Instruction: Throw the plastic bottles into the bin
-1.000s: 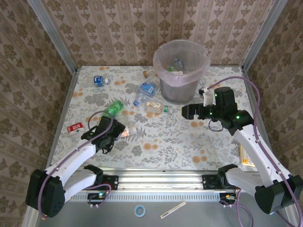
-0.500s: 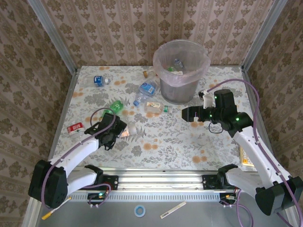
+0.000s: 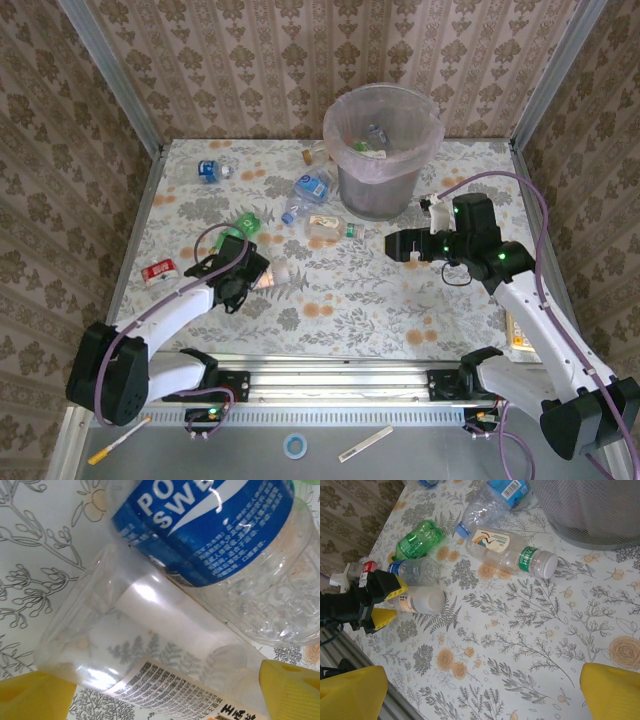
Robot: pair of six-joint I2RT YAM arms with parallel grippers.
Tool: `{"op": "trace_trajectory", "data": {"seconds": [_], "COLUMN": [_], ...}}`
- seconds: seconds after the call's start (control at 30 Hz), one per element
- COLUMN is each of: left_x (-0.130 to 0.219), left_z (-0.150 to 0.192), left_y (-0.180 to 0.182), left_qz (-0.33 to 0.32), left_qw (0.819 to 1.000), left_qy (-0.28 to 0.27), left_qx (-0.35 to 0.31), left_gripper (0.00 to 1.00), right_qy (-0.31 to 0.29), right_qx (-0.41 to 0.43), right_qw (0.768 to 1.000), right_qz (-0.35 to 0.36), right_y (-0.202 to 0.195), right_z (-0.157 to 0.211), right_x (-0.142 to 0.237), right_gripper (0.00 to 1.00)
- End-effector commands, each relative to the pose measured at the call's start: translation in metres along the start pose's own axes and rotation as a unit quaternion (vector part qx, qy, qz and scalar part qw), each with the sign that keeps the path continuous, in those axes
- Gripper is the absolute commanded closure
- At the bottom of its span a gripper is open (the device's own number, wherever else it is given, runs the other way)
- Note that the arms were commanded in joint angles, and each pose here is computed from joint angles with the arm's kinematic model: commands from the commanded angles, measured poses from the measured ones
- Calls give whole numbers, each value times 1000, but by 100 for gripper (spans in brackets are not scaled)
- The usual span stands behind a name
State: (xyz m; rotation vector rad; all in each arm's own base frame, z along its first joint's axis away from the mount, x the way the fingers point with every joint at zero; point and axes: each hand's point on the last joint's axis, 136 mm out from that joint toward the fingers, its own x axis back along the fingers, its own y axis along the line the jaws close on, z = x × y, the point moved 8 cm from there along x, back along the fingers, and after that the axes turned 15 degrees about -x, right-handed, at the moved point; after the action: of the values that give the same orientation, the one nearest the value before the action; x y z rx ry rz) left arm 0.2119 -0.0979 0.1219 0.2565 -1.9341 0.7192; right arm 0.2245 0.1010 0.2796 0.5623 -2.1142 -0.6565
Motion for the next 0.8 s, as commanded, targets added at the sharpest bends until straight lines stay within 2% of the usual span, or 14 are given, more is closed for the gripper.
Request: {"op": "trace_trajectory", "data": {"seconds": [0.0, 0.77], "left_x": [-6, 9], "left_z": [-3, 8], "left_y": [8, 18], "left_qz": [-26, 19], "left_qw": [1000, 998], "left_qy": [9, 3], "left_qx": [-10, -63], "left_gripper": [8, 42], "right_qy": [0, 5], "right_qx": [10, 9], "right_qw": [1000, 1000], "right_qz": [-11, -15], "right_y": [2, 2], "right_z": [3, 4], "right_x": [0, -2], "right_gripper": [0, 0]}}
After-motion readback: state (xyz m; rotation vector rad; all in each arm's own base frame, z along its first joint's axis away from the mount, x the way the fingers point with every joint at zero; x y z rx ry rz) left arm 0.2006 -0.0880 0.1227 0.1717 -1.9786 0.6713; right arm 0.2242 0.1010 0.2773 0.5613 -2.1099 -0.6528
